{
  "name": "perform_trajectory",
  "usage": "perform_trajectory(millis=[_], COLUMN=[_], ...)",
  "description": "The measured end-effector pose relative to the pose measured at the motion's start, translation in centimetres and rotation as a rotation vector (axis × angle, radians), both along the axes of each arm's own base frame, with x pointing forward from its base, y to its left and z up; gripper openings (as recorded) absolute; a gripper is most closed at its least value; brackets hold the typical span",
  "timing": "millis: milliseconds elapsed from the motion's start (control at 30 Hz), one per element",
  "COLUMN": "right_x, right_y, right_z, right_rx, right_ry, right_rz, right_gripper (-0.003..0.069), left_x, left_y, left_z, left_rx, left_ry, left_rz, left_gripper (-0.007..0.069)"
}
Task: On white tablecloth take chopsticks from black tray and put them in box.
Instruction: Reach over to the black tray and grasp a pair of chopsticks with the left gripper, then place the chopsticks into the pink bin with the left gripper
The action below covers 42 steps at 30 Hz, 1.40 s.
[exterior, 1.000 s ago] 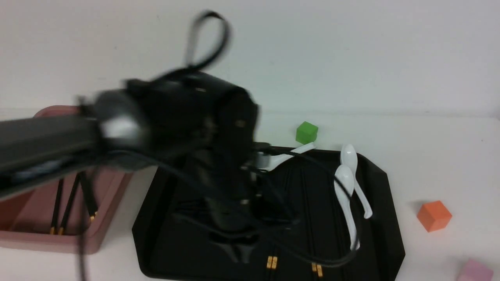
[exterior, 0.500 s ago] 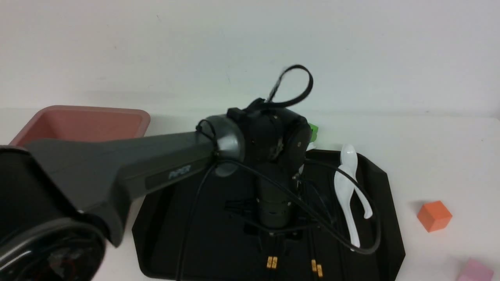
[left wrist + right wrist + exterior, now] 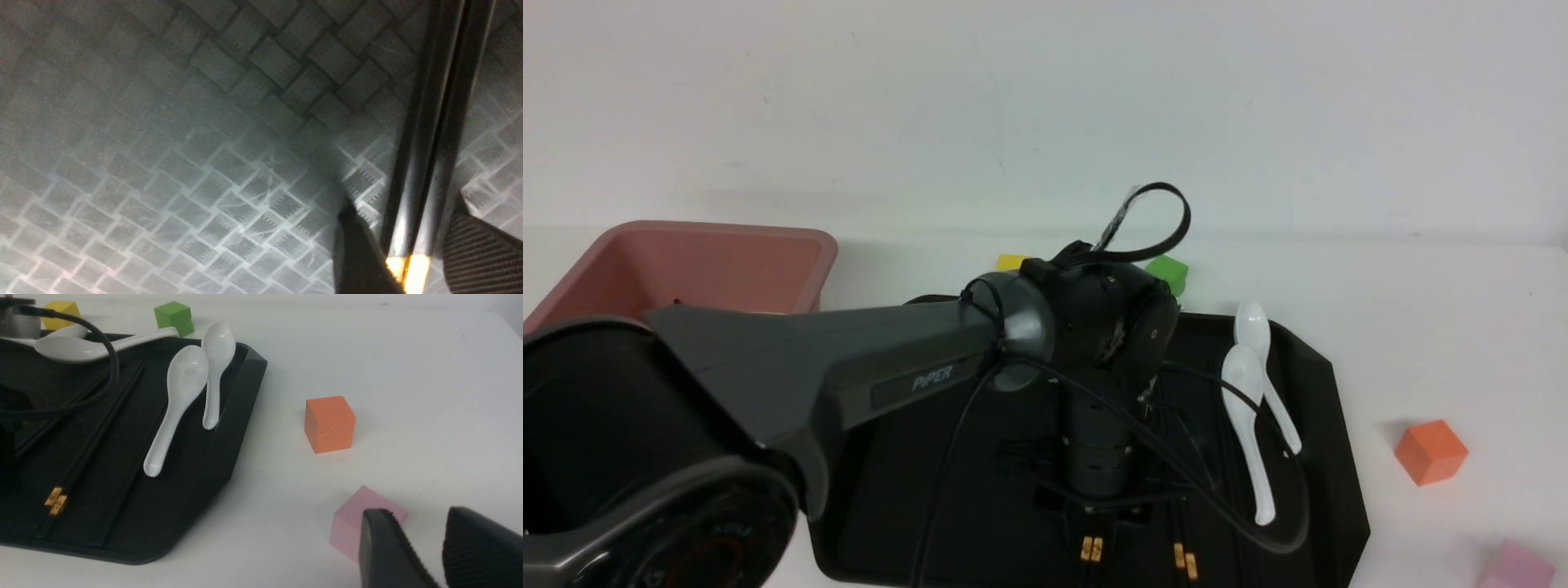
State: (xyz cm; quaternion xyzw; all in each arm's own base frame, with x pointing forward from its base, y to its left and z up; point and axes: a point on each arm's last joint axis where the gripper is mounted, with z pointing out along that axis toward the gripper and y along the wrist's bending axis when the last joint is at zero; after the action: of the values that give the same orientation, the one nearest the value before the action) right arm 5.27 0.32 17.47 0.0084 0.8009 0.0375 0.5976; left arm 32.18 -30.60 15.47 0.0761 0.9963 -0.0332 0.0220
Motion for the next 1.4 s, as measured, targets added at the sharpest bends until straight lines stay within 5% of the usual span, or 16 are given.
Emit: perform_trajectory(millis=[167, 433, 833, 1067, 1400], right_x=[0.0, 0.0, 0.0, 0.0, 0.0], right_y=[0.0, 0.0, 0.0, 0.0, 0.0], right_z=[0.0, 0.0, 0.0, 0.0, 0.0], right_rx=[0.0, 0.0, 0.0, 0.0, 0.0], right_ry=[0.0, 0.0, 0.0, 0.0, 0.0], right_rz=[0.0, 0.0, 0.0, 0.0, 0.0], right_gripper=[0.0242, 0.0242, 0.0242, 0.0242, 0.0242], left_x=[-0.1, 0.1, -0.6, 0.0, -0.4], left_y=[0.0, -0.2, 3.4, 12.4, 31.9], left_z=[0.0, 1.8, 18.0, 18.4, 11.9], left_rx=[-0.004, -0.034, -0.102, -0.066, -0.051], left_ry=[0.011, -0.022, -0.365, -0.309, -0.074], left_rz=[0.005, 0.005, -0.047, 0.03, 0.562], left_gripper=[0.0114, 0.0125, 0.0125, 0.0125, 0.0125])
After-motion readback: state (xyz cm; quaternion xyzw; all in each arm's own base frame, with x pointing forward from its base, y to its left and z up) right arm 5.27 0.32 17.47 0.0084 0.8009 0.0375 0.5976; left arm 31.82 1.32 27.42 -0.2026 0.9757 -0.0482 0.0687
